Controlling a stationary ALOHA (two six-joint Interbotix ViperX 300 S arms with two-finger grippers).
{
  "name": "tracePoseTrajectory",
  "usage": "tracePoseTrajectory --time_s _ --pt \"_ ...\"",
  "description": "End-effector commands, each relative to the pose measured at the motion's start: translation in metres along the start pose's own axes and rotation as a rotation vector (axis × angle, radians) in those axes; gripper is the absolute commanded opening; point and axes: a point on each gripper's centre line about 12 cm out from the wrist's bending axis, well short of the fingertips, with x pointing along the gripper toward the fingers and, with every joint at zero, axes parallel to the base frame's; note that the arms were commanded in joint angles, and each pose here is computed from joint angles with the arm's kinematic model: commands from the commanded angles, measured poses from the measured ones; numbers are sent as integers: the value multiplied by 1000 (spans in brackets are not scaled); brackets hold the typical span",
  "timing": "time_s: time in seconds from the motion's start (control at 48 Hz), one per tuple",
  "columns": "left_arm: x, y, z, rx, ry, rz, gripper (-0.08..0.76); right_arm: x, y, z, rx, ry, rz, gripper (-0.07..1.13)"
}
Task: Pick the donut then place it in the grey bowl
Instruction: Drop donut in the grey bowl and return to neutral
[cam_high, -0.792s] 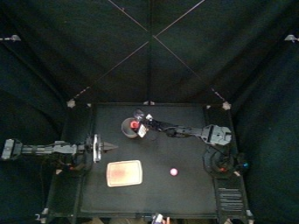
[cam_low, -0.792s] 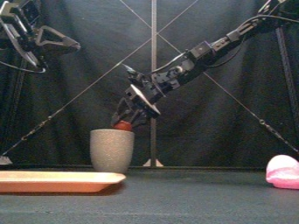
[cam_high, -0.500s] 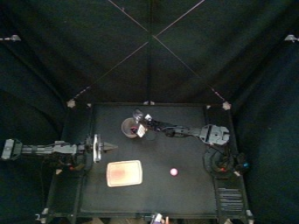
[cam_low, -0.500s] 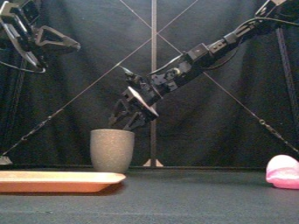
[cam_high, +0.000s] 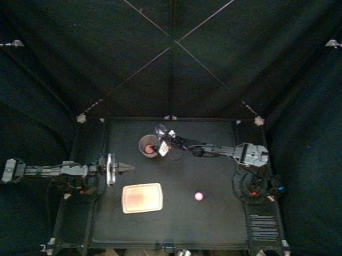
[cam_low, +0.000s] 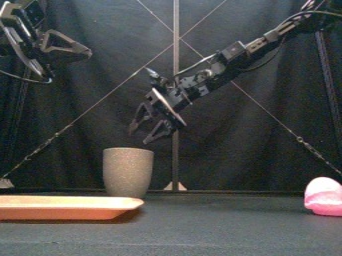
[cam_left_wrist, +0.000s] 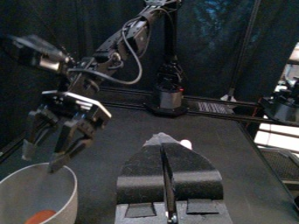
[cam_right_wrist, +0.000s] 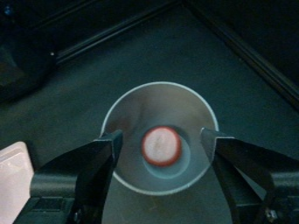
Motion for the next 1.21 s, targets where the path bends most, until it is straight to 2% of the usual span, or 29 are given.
tracePoseTrajectory --time_s 0.021,0.25,0.562,0.771,1.208 --pt "1 0 3 2 -12 2 52 -42 15 30 -1 -104 33 1014" --pt "1 0 1 0 -8 2 52 -104 32 8 -18 -242 82 1015" --pt "1 0 1 0 -8 2 52 -178 44 -58 -10 -430 162 1014" --pt "1 0 1 0 -8 2 52 -194 59 -78 -36 -439 228 1014" --pt "-1 1 -6 -5 11 3 52 -196 66 -92 -47 -407 255 1014"
